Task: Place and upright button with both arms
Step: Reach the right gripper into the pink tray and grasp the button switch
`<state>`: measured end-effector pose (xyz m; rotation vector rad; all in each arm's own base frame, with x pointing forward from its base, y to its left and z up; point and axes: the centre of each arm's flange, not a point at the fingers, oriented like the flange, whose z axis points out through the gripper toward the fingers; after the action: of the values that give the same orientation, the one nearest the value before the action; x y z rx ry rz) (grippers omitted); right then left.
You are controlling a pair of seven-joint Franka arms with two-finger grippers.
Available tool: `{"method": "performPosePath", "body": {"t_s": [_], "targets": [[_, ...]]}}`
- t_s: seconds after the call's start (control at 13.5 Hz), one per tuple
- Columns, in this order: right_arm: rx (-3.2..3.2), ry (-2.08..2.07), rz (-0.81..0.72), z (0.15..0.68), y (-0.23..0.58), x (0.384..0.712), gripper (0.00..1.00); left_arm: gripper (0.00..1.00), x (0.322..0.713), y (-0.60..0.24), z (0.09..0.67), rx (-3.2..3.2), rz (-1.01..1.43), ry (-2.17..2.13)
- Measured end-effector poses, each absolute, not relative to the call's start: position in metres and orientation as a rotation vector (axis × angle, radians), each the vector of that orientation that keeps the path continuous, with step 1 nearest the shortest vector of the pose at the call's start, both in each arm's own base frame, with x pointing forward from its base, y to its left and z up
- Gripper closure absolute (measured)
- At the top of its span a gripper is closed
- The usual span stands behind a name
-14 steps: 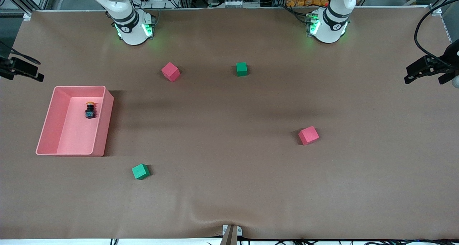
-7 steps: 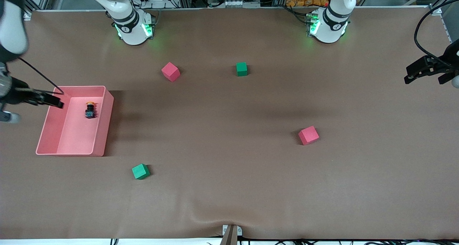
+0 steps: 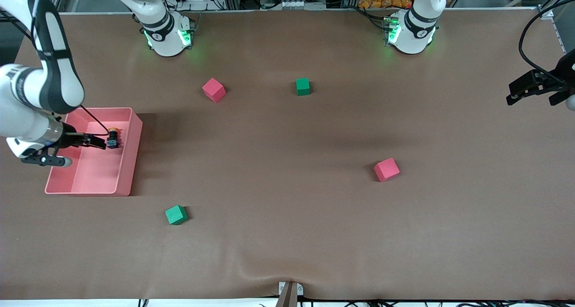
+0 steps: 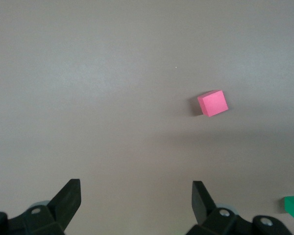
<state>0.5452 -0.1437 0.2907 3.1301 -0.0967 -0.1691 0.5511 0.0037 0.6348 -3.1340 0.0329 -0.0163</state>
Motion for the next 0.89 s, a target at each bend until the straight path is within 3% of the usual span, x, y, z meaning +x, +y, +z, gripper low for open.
{"method": "performPosePath", "body": {"t_s": [0.44, 0.89], "targets": [[3.150, 0.017, -0.228, 0.228, -0.166, 0.499, 0.00, 0.00, 0.550, 0.004, 0.634, -3.134, -0.004, 0.031], [3.149, 0.061, -0.228, 0.184, -0.171, 0.486, 0.00, 0.00, 0.550, 0.004, 0.634, -3.134, -0.003, 0.030]]}}
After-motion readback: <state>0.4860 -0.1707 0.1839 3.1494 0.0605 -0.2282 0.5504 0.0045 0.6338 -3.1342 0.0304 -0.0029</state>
